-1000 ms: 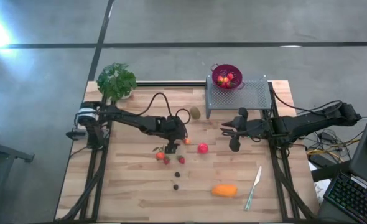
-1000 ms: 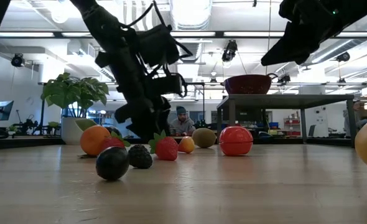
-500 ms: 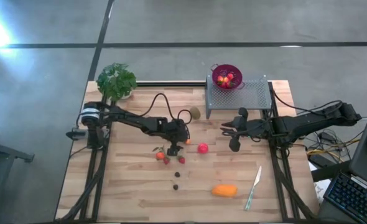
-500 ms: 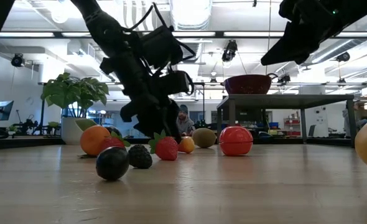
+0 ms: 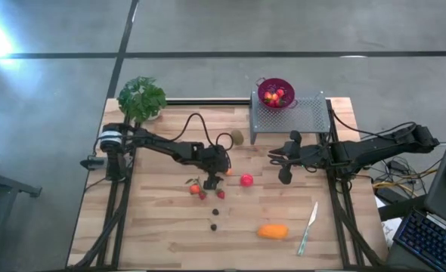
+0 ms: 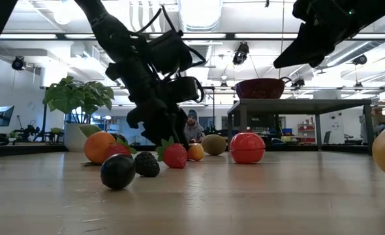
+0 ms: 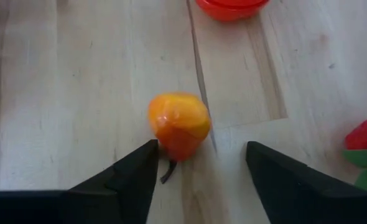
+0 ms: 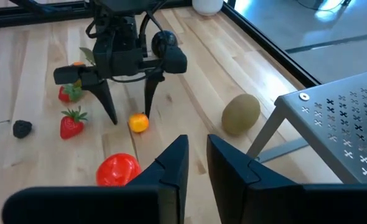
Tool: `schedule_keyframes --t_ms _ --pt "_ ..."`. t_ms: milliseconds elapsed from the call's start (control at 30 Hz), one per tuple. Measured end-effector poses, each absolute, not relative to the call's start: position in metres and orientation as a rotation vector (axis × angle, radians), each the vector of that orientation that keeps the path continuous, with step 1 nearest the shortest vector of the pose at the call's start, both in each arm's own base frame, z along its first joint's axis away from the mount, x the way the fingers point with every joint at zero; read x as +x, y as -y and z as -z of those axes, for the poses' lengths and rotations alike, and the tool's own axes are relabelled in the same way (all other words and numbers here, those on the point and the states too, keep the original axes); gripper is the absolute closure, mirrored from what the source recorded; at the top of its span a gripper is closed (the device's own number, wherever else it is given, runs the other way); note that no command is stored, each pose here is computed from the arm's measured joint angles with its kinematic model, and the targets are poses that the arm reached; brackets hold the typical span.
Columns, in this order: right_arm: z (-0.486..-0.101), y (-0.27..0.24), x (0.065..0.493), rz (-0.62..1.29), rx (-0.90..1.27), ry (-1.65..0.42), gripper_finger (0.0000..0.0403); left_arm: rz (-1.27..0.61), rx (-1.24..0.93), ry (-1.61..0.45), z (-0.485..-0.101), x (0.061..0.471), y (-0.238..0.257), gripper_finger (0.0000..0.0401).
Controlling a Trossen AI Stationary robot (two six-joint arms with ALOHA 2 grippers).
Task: Pick & Place Fruit
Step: Put the peach into the violet strainer bowl on the shelf
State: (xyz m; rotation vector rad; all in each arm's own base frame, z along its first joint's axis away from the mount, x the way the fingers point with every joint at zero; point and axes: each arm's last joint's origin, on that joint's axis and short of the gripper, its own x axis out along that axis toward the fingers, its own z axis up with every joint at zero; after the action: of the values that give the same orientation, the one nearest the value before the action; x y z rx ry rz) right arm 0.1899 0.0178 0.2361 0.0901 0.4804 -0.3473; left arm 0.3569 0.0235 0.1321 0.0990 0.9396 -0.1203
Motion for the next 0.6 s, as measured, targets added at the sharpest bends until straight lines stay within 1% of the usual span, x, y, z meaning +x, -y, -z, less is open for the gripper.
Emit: schedule_keyframes --t_ms 367,600 --pt "-0.2359 -0.0178 0.1898 0.347 0.089 -0.483 0.0322 0.103 0.090 -0.951 -0.1313 0.3561 -0.0234 0.0263" --pt "-0.2359 -0.0178 0.1898 0.347 0.089 -0.483 0.0306 0.091 0.093 -0.958 -0.1308 0.3556 -0.0239 0.0322"
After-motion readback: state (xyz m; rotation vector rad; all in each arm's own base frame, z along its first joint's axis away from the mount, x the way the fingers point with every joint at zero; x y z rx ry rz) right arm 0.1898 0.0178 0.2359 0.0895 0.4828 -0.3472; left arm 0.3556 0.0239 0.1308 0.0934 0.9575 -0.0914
